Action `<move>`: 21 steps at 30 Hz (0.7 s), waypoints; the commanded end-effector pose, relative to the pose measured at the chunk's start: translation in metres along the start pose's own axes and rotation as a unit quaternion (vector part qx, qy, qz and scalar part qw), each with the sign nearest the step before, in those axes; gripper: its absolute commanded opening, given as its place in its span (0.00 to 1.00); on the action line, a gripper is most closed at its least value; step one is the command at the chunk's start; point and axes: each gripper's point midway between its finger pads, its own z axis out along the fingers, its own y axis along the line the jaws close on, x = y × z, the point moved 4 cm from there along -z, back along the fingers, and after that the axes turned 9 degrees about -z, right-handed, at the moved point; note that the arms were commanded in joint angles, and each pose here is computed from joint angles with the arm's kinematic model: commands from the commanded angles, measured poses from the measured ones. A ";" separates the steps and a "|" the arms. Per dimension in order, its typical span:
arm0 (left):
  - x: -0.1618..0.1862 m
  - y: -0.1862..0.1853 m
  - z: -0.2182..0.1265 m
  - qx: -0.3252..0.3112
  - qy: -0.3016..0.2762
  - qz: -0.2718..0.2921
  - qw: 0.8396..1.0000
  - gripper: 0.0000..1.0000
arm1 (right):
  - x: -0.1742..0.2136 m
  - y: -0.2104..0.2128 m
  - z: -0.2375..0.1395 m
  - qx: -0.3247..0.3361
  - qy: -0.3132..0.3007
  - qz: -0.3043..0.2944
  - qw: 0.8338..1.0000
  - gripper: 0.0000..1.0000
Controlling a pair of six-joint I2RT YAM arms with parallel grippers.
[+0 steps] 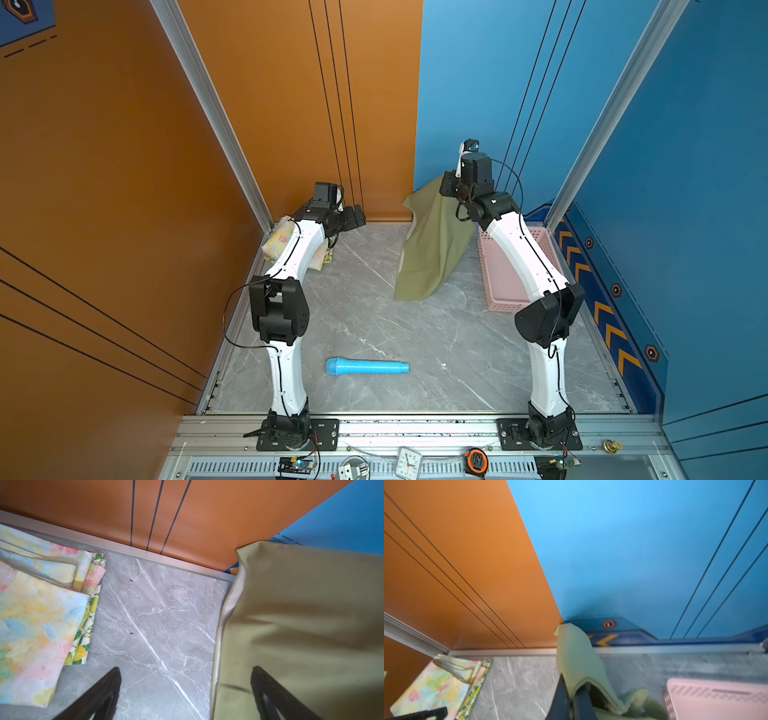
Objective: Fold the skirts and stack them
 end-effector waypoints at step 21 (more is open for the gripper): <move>0.037 0.117 -0.058 -0.089 0.009 -0.126 0.988 0.98 | 0.148 0.135 -0.070 -0.108 0.193 -0.084 0.972 0.90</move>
